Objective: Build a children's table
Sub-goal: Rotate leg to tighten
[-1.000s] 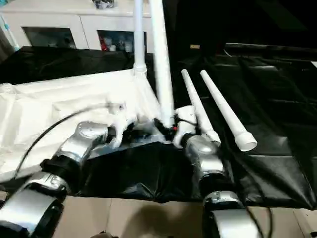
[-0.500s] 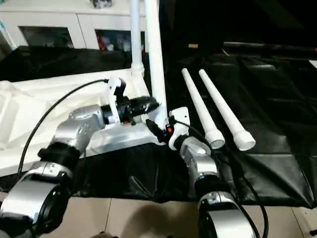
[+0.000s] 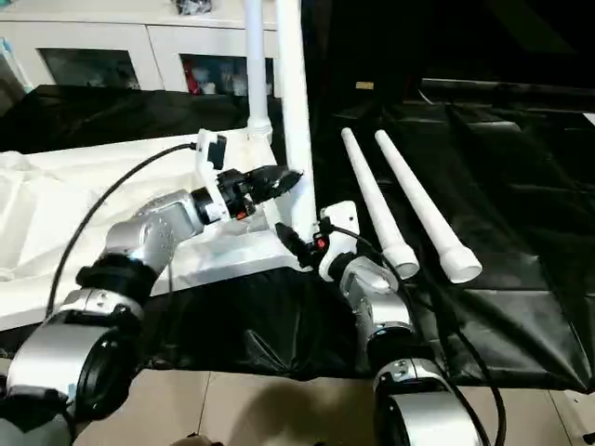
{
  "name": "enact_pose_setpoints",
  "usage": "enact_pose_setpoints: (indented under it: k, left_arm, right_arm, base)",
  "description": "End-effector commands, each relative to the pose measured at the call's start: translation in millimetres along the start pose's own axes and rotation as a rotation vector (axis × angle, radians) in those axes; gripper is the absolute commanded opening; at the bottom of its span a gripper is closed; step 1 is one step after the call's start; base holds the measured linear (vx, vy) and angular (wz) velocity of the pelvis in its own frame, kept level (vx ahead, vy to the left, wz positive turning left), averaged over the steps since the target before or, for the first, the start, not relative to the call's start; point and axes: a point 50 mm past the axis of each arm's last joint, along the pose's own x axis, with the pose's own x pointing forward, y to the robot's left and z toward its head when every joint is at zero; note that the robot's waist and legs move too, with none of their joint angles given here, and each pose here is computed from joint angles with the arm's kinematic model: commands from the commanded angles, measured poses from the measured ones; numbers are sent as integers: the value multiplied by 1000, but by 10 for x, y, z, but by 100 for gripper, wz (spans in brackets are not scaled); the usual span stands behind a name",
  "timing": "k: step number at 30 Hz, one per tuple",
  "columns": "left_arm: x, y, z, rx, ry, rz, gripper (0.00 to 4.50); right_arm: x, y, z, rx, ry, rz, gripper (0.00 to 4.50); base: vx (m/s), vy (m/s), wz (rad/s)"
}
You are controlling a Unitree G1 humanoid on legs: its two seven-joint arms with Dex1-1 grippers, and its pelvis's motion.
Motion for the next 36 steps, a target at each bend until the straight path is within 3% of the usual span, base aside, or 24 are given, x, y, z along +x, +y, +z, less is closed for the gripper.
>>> enact_pose_setpoints:
  k: [1, 6, 14, 15, 20, 26, 36]
  left_arm:
    - [150, -95, 50, 3, -13, -29, 323]
    - [260, -95, -18, 11, 13, 47, 327]
    - [331, -163, 120, -60, -83, -15, 327]
    - [329, -172, 138, -70, -91, -32, 299]
    - [320, -172, 162, -85, -104, -41, 262]
    - [330, -155, 69, -39, -26, -11, 221]
    - [393, -216, 55, 1, -18, -22, 206]
  right_arm:
    - [25, 108, -157, -2, 85, 62, 270]
    - [18, 105, -160, -8, 87, 69, 270]
    - [18, 97, -152, -20, 88, 71, 270]
    - [18, 96, -149, -22, 88, 71, 270]
    - [19, 93, -148, -24, 89, 72, 270]
    - [24, 88, -141, -26, 88, 70, 270]
    - [8, 54, -116, -40, 81, 64, 270]
  base:
    - [0, 0, 0]
    - [0, 0, 0]
    - [0, 0, 0]
    - [0, 0, 0]
    - [0, 0, 0]
    - [0, 0, 0]
    - [0, 0, 0]
